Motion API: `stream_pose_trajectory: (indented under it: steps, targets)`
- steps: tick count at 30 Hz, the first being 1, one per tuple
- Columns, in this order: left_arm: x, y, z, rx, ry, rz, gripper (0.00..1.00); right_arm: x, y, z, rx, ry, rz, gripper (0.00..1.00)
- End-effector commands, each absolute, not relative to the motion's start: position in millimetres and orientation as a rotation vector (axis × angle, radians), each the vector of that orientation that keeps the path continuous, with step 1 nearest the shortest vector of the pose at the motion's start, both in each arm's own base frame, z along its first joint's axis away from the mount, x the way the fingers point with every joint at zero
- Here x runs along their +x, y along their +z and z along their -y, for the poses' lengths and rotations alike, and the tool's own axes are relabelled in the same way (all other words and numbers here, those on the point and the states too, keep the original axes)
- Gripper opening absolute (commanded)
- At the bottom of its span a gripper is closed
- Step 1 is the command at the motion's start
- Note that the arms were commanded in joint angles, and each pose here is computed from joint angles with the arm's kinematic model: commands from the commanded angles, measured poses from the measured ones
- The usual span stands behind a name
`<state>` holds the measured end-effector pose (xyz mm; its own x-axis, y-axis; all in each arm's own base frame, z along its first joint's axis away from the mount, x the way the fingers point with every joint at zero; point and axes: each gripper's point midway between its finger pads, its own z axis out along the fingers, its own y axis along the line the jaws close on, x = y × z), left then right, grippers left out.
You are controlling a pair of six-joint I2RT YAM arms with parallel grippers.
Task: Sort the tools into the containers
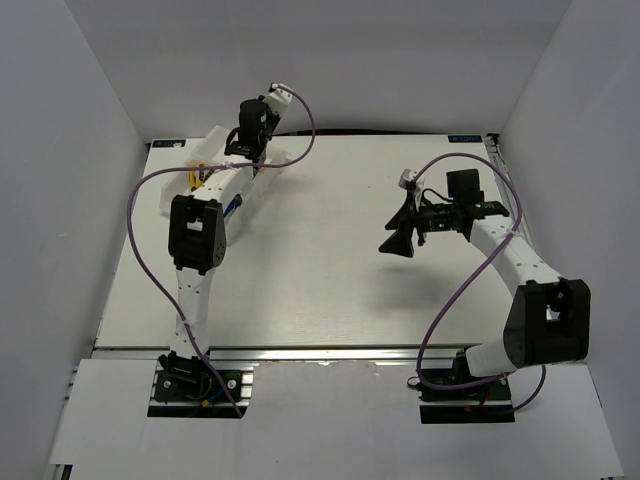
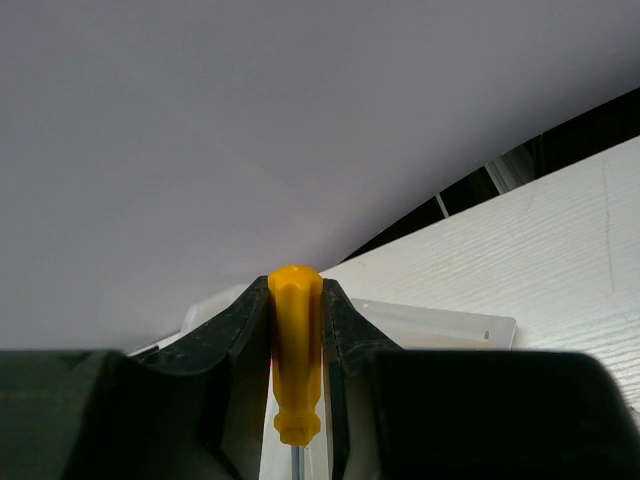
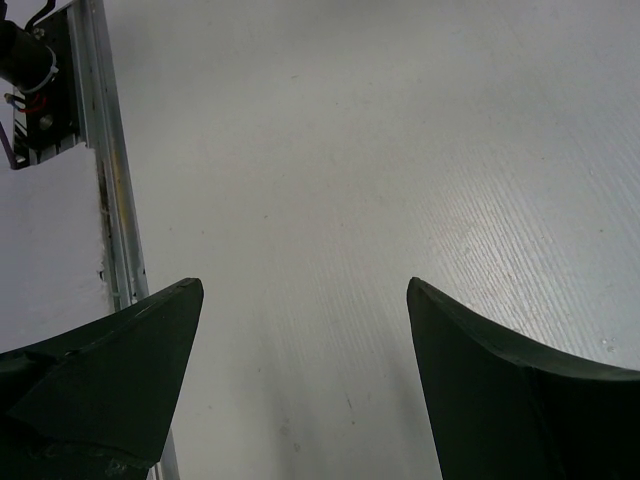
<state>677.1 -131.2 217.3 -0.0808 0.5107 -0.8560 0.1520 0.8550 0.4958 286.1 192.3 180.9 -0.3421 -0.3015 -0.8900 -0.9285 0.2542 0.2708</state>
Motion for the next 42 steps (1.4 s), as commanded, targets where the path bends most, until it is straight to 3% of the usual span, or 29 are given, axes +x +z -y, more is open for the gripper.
stream_pose_trajectory:
  steps: [1, 18, 21, 26, 29, 33, 39, 42]
  targets:
    - [680.4, 242.6, 143.2, 0.564, 0.292, -1.539, 0.00, 287.7, 197.1, -192.8, -1.137, 1.090, -1.751, 0.89]
    - [685.5, 187.2, 128.5, 0.603, 0.263, -1.636, 0.01, 283.5, 212.4, -183.7, -1.143, 1.052, -1.752, 0.89]
    - [679.2, 185.0, 127.5, 0.578, 0.246, -1.643, 0.29, 283.3, 215.6, -183.5, -1.142, 1.048, -1.752, 0.89]
    - [660.6, 179.6, 116.5, 0.530, 0.261, -1.679, 0.63, 281.9, 221.1, -182.7, -1.132, 1.036, -1.754, 0.89]
    - [650.4, 200.6, 111.1, 0.453, 0.253, -1.635, 0.71, 279.6, 222.8, -180.4, -1.129, 1.019, -1.763, 0.89]
    - [643.9, 253.4, 110.2, 0.353, 0.213, -1.560, 0.96, 279.4, 227.5, -175.9, -1.117, 0.970, -1.788, 0.89]
    - [613.1, 357.9, 115.1, 0.238, 0.113, -1.415, 0.98, 298.2, 244.9, -162.0, -0.994, 0.787, -1.824, 0.89]
    - [586.4, 381.9, 121.9, 0.171, 0.019, -1.398, 0.98, 309.2, 258.8, -149.3, -0.877, 0.670, -1.849, 0.89]
